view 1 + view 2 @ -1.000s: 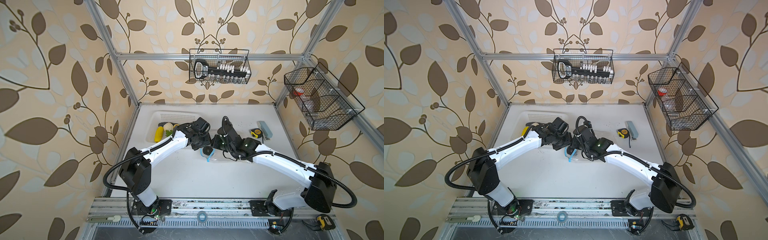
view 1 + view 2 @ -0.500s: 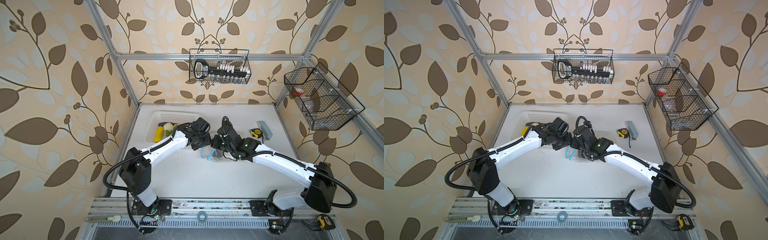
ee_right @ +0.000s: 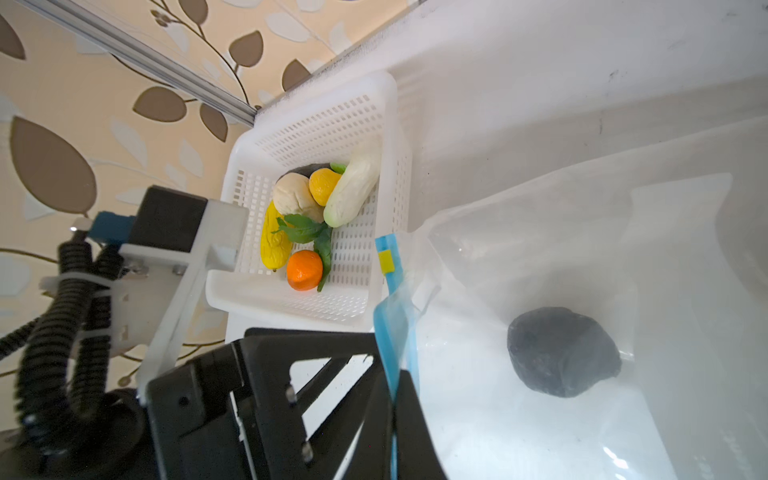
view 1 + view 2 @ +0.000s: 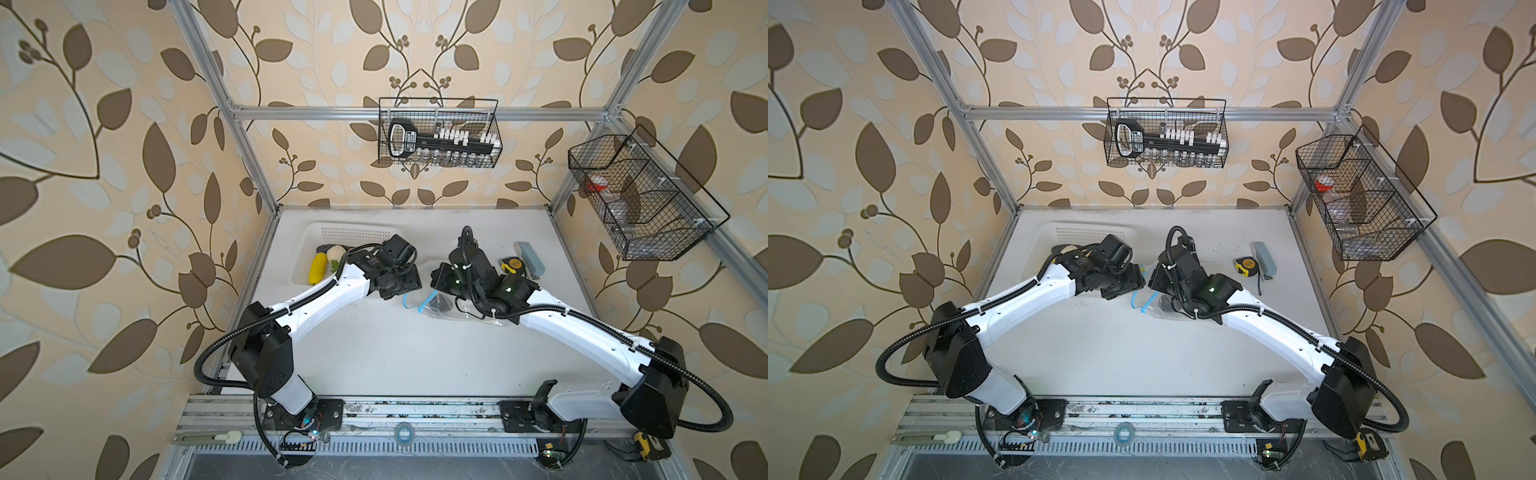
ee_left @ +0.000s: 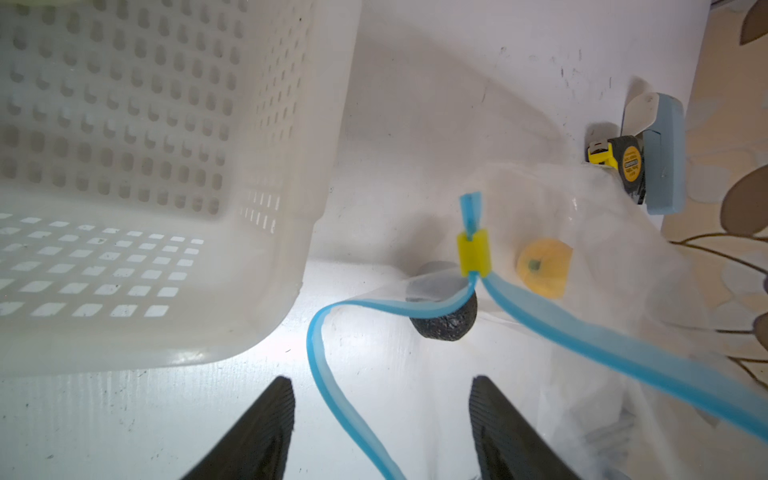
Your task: Place the food in the zip-top bag and seal the zipper
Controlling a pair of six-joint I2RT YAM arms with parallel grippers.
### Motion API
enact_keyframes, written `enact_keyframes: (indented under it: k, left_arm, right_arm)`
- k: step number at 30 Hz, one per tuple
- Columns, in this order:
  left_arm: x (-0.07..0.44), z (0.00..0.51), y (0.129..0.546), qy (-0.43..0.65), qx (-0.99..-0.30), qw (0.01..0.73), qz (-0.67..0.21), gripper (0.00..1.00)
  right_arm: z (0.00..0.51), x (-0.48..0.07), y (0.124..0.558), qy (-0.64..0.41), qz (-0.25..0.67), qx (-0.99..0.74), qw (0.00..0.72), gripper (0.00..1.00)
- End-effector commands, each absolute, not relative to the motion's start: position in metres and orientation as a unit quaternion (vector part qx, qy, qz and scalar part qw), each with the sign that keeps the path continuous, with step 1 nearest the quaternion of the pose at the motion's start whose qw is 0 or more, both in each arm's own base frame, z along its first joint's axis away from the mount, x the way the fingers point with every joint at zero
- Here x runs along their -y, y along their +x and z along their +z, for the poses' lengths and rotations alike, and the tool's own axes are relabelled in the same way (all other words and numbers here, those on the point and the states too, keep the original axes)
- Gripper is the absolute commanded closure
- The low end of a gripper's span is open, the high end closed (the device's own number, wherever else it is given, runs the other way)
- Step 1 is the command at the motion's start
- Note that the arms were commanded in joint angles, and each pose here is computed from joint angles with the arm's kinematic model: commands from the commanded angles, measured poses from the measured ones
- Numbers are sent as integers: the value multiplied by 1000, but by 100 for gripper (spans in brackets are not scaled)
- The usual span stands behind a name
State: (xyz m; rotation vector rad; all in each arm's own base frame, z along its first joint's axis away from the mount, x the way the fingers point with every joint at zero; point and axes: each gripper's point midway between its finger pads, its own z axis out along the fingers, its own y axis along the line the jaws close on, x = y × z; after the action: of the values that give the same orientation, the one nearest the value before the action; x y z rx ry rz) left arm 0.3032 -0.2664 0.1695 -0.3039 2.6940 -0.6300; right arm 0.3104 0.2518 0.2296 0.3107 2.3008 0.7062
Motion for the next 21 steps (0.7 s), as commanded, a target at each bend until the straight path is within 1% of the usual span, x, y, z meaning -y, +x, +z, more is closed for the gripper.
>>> enact_keyframes:
  k: [1, 6, 9, 16, 21]
  left_arm:
    - [261, 184, 298, -82, -949, 204, -225, 32]
    - [261, 180, 295, -66, -948, 209, -232, 34]
    - [265, 176, 295, -61, -947, 204, -241, 38]
    - [280, 170, 296, -51, -943, 189, -268, 50]
    - [285, 171, 298, -53, -940, 186, -280, 61]
  right_arm:
    - [255, -245, 312, 127, 290, -876, 363, 100]
    - [266, -236, 311, 132, 294, -870, 373, 100]
    - [270, -232, 311, 134, 299, -867, 375, 100]
    - [279, -228, 309, 136, 308, -861, 381, 100]
    - [281, -227, 307, 136, 313, -860, 380, 100]
